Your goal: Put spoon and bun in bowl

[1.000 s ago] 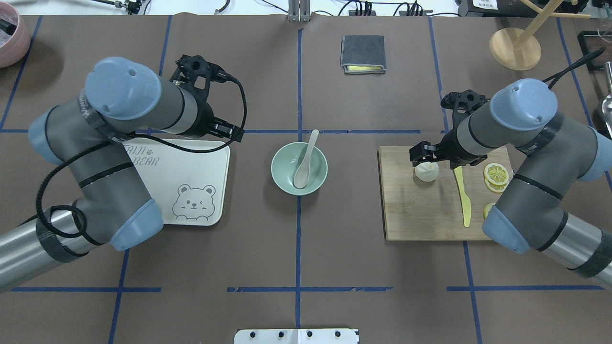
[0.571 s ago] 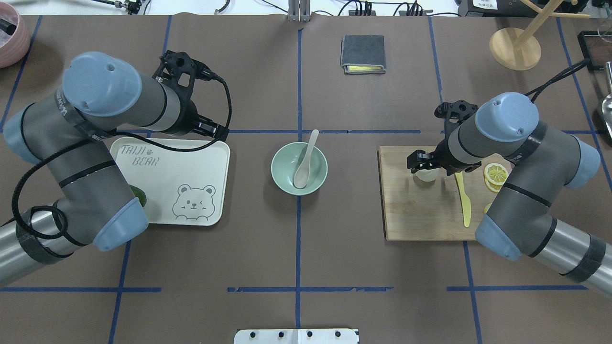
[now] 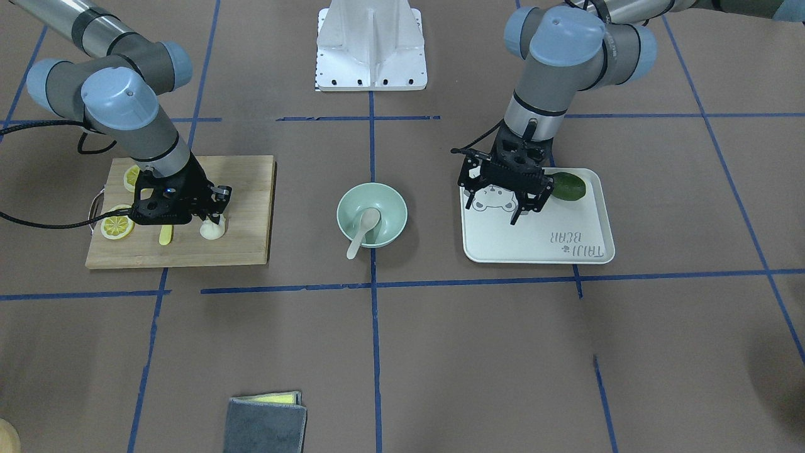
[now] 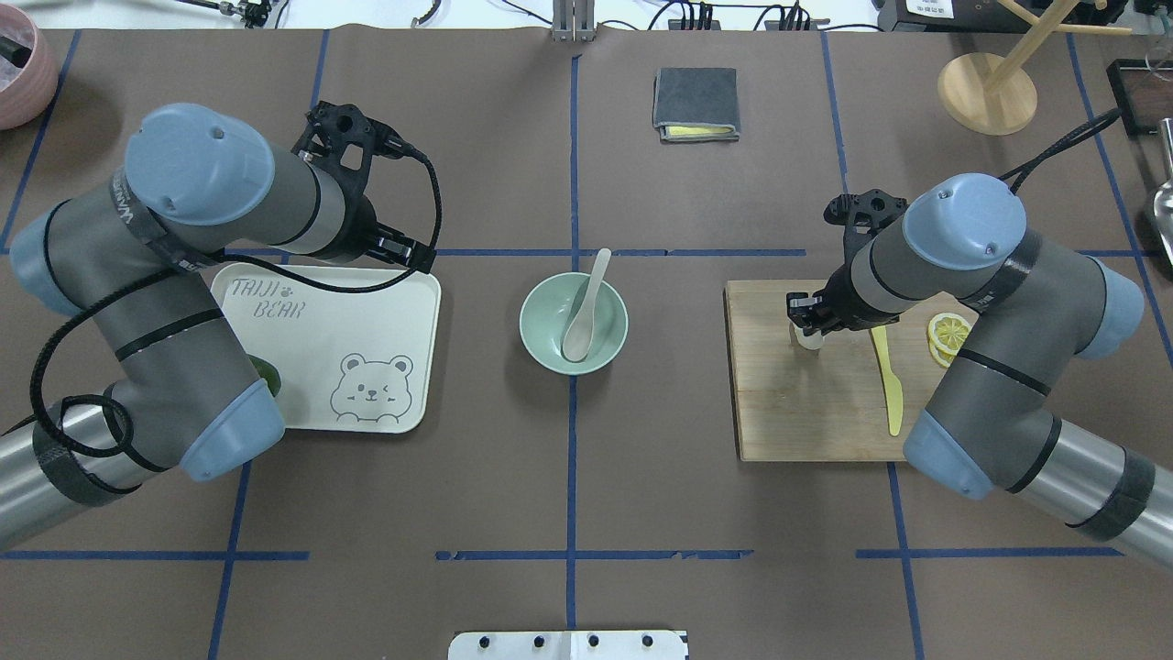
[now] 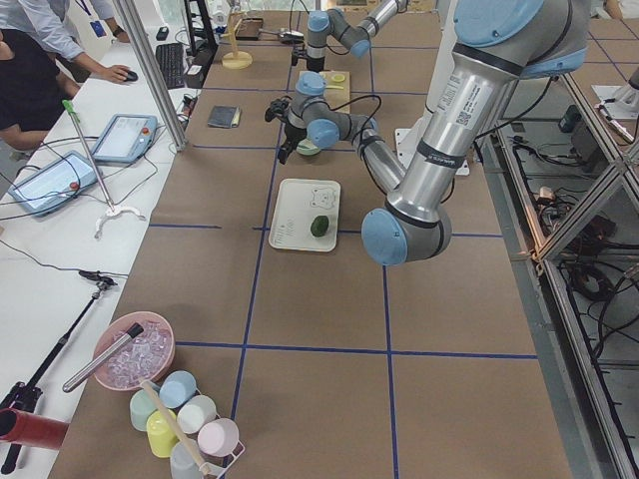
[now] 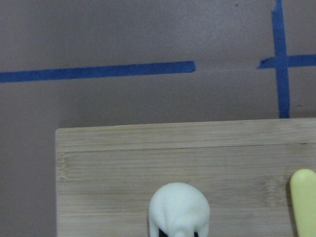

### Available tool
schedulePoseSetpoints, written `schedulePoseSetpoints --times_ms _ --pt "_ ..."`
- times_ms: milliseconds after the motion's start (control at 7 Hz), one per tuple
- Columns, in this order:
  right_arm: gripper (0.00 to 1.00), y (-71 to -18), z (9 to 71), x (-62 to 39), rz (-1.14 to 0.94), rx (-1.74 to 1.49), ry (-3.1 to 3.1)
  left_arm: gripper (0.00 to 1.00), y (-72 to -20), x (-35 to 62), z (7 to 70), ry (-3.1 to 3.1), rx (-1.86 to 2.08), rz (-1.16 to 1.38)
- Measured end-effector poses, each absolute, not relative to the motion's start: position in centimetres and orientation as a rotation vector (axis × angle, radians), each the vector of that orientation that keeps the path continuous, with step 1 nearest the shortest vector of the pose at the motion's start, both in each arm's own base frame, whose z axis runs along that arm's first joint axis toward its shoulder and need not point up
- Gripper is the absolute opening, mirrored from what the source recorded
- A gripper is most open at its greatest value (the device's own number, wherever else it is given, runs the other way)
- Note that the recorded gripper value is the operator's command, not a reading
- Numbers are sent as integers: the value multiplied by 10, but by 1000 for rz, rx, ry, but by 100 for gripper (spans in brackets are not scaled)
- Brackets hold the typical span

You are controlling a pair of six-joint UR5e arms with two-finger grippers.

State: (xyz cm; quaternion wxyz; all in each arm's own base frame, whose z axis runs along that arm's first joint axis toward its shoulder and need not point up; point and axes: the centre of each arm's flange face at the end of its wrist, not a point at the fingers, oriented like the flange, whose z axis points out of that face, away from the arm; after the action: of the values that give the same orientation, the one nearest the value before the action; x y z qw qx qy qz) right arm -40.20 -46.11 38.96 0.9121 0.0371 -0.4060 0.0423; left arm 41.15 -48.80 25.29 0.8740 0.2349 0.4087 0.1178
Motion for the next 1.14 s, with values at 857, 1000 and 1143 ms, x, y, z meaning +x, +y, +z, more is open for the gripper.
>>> schedulePoseSetpoints --times_ms 857,1000,1143 --pt "0 -460 201 -503 300 -17 -1009 84 -484 299 307 741 582 316" --pt "0 -459 189 -523 323 -16 -1010 84 -485 289 310 731 592 318" --pt "47 -457 183 -537 337 -8 -1014 84 -486 285 310 727 596 318"
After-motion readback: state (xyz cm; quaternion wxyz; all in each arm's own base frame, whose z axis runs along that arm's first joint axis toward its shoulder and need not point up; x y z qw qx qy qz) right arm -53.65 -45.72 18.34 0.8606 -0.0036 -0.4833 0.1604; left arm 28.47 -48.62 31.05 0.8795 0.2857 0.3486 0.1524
